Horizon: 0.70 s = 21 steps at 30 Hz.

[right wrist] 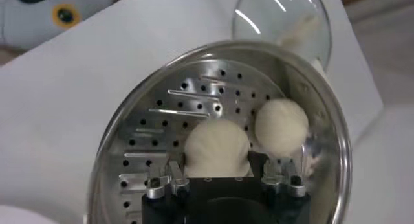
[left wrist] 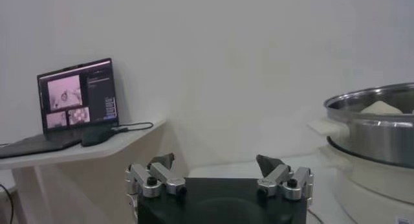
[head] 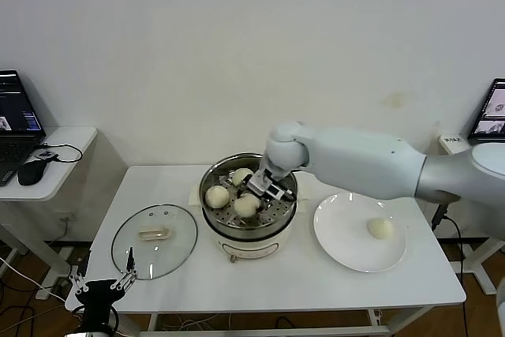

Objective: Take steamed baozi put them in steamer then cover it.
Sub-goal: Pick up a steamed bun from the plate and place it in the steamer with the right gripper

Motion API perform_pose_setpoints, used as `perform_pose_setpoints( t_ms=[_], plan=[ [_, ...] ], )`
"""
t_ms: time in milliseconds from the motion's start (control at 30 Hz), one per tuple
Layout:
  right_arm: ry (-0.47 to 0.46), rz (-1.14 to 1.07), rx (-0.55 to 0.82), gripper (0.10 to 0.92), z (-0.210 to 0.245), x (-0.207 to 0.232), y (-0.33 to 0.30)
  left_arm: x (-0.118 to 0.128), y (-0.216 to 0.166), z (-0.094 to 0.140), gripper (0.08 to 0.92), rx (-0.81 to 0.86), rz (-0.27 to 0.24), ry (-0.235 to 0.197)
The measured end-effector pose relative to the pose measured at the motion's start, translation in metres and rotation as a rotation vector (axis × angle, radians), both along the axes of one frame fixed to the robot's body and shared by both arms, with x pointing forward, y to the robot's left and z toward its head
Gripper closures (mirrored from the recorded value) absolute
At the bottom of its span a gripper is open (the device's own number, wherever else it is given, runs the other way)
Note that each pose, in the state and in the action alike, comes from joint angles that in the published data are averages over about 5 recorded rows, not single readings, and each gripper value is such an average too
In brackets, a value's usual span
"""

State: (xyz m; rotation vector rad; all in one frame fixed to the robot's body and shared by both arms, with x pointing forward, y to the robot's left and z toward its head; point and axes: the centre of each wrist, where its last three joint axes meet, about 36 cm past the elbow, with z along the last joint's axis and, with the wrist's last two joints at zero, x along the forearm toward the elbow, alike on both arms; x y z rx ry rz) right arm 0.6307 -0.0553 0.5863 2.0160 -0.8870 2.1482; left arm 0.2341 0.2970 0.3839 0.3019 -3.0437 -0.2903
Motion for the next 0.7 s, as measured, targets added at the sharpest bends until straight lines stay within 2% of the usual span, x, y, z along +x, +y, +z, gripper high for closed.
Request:
perform_pose_setpoints(
  t_ms=[500, 600, 700],
  plan=[
    [-0.004, 0.127, -0.044, 0.387, -0.0095, -0.0032, 0.0081, -0.001, -0.0007, -0.0016, 0.177, -0.004, 0.003, 0.001],
    [-0.006, 0.13, -0.046, 0.346, -0.009, -0.0026, 0.0067, -0.001, -0.001, -0.0017, 0.177, -0.005, 0.003, 0.001],
    [-0.009, 0.126, -0.04, 0.271, -0.0082, -0.0017, 0.0049, -0.0009, -0.0012, -0.0014, 0.177, -0.005, 0.003, -0.001]
  ],
)
